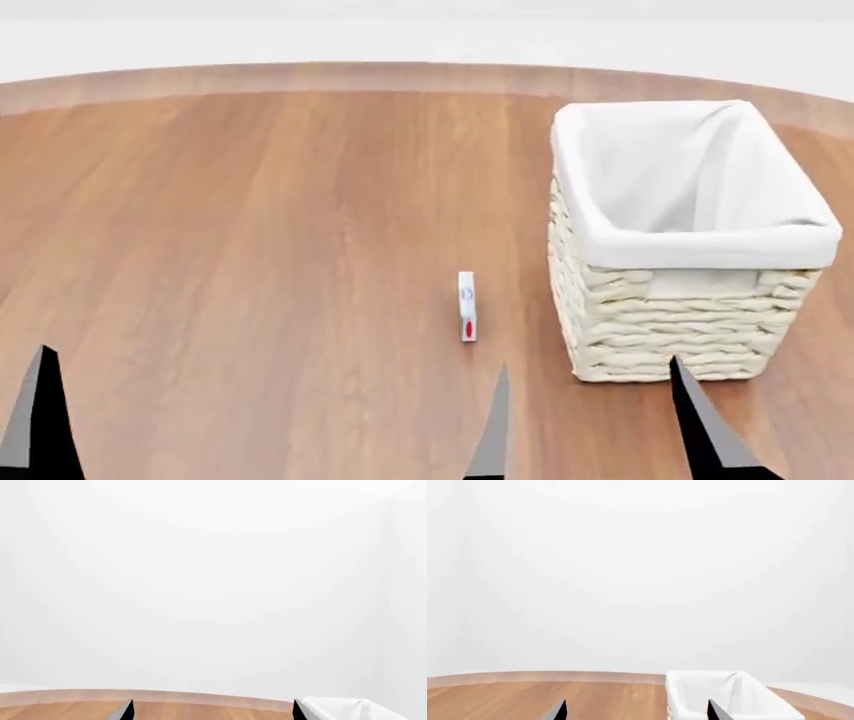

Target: Pick up the tomato sauce, and put it in the basket.

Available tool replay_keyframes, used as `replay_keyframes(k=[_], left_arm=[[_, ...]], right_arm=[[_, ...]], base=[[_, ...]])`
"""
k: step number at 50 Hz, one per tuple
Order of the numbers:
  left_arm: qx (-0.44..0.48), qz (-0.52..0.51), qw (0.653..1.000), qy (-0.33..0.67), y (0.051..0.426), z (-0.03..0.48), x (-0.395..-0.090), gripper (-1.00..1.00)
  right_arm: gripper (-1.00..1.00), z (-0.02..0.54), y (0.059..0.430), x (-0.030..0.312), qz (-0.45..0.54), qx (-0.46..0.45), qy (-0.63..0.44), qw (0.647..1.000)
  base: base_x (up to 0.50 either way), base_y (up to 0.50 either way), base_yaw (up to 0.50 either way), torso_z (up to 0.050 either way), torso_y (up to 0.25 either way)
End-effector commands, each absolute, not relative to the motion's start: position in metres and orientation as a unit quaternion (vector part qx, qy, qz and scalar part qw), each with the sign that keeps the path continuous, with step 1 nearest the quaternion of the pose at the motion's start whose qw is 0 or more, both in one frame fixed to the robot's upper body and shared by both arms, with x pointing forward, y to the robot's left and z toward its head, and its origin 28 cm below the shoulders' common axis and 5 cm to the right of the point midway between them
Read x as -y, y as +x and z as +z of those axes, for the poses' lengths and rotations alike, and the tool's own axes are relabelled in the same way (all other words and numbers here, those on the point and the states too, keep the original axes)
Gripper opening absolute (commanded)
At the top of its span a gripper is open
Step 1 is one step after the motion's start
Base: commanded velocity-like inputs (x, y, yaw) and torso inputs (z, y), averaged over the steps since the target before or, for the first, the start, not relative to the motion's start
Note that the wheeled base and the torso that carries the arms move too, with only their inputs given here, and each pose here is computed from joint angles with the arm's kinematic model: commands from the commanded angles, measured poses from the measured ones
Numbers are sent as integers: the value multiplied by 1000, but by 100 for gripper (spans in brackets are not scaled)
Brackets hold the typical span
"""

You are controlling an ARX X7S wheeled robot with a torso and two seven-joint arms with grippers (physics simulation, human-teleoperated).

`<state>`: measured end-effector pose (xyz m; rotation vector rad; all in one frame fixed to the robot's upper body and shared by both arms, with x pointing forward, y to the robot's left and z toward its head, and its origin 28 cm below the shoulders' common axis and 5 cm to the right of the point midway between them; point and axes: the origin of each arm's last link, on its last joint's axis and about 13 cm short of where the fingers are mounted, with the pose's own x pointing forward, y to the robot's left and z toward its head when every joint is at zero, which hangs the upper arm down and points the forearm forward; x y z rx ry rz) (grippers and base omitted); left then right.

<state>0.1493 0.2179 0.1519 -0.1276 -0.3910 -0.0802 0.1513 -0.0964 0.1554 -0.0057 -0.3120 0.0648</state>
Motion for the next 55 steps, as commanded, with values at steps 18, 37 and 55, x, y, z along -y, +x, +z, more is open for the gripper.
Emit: replay_keyframes(k=[18, 37, 55], left_arm=[[188, -39, 979, -65, 148, 148, -219, 100], [183, -39, 980, -67, 151, 140, -220, 100], [174, -47, 981, -72, 153, 132, -217, 100]], right_arm=[[100, 155, 149, 97, 28, 156, 9, 987], [100, 147, 131, 98, 24, 147, -1, 989], [100, 126, 97, 103, 4, 129, -5, 992]], base=[[333, 0, 0, 0, 1], [0, 0, 0, 0, 0], [0, 0, 0, 0, 0]])
